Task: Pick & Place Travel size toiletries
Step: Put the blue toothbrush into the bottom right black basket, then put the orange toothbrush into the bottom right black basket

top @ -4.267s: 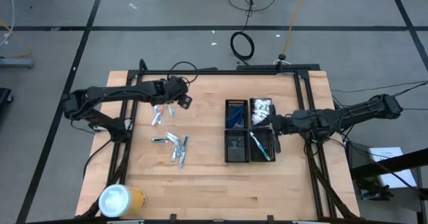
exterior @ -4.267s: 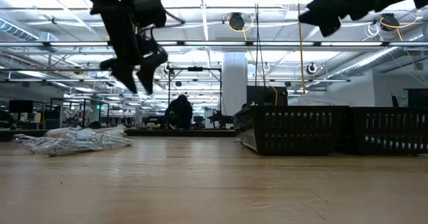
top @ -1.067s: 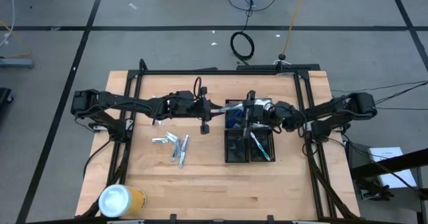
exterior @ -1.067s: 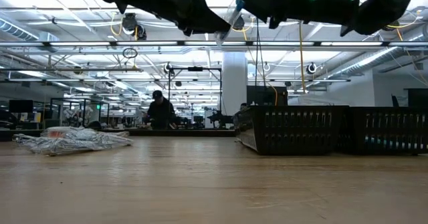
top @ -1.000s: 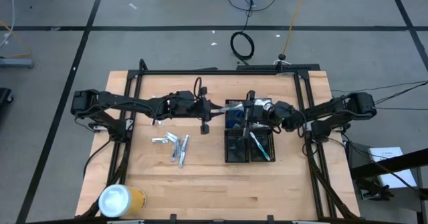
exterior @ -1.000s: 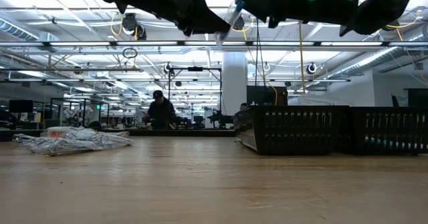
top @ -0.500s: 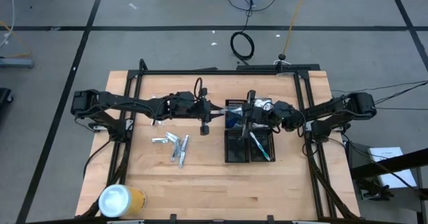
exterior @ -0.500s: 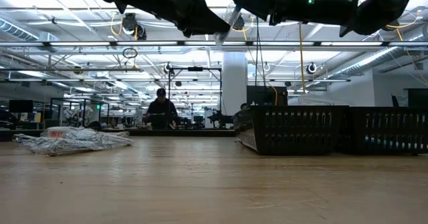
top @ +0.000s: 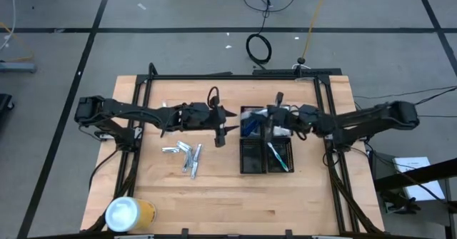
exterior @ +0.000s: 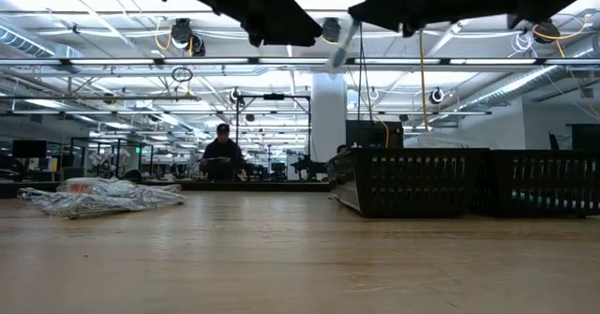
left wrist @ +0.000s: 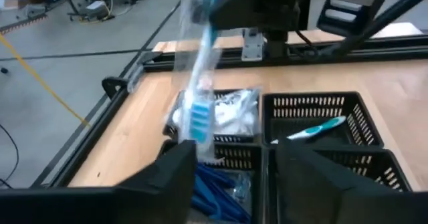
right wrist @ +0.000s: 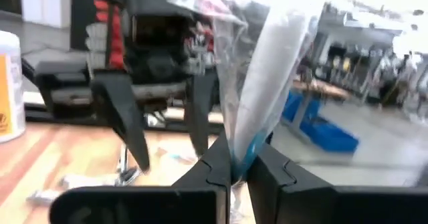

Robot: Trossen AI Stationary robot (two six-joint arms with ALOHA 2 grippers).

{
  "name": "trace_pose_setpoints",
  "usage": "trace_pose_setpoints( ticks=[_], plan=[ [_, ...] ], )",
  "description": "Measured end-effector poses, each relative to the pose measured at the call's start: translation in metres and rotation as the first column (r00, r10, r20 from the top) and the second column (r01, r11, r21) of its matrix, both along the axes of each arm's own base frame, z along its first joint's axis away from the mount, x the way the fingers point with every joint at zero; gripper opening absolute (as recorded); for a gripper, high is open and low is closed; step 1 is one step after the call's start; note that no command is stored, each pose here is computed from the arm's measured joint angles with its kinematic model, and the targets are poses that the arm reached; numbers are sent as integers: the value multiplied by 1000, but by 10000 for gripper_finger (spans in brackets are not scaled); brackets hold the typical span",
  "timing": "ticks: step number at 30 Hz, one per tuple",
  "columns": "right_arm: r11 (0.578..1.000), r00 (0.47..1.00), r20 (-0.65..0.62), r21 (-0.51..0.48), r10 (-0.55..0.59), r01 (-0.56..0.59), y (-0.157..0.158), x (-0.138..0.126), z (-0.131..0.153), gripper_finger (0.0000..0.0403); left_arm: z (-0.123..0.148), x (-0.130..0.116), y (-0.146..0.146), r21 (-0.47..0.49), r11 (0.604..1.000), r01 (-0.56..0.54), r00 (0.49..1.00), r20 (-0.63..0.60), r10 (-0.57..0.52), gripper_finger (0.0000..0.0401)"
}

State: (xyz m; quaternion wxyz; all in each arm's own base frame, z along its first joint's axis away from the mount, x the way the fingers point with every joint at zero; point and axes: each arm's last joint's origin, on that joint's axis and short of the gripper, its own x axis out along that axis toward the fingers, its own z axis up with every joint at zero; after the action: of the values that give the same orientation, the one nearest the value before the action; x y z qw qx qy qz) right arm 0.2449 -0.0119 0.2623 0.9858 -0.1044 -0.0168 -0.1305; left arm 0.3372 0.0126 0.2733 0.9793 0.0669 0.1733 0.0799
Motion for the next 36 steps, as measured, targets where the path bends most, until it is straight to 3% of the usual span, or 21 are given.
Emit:
trace_pose_setpoints(
  ticks=[3,6,10,14,20,22,30,36],
  plan=[
    [996,998,-58,91,11,-5,1,-15,4,16,2,0,-2,33,999,12,1000,-1,-12,252],
    [966,986,-141,253,86,-48,3,-34,3,16,-1,-1,-1,63,997,-41,998,-41,44,281],
    [849,938,-252,523,240,-77,10,-56,-5,16,-11,-8,11,112,967,-227,960,-138,242,295],
    [725,857,-375,689,353,3,20,-72,-20,16,-19,-15,24,105,932,-347,908,-212,362,291],
    [672,745,-537,722,395,165,29,-83,-37,18,-22,-19,37,58,907,-418,876,-239,419,273],
    [661,719,-572,721,395,210,31,-84,-42,35,-22,-19,39,48,903,-427,873,-237,425,267],
    [683,714,-573,707,403,182,32,-77,-44,157,-25,-21,41,36,895,-445,860,-262,439,259],
    [703,750,-505,708,427,76,35,-72,-37,228,-35,-31,47,-10,848,-530,791,-366,490,260]
  ],
)
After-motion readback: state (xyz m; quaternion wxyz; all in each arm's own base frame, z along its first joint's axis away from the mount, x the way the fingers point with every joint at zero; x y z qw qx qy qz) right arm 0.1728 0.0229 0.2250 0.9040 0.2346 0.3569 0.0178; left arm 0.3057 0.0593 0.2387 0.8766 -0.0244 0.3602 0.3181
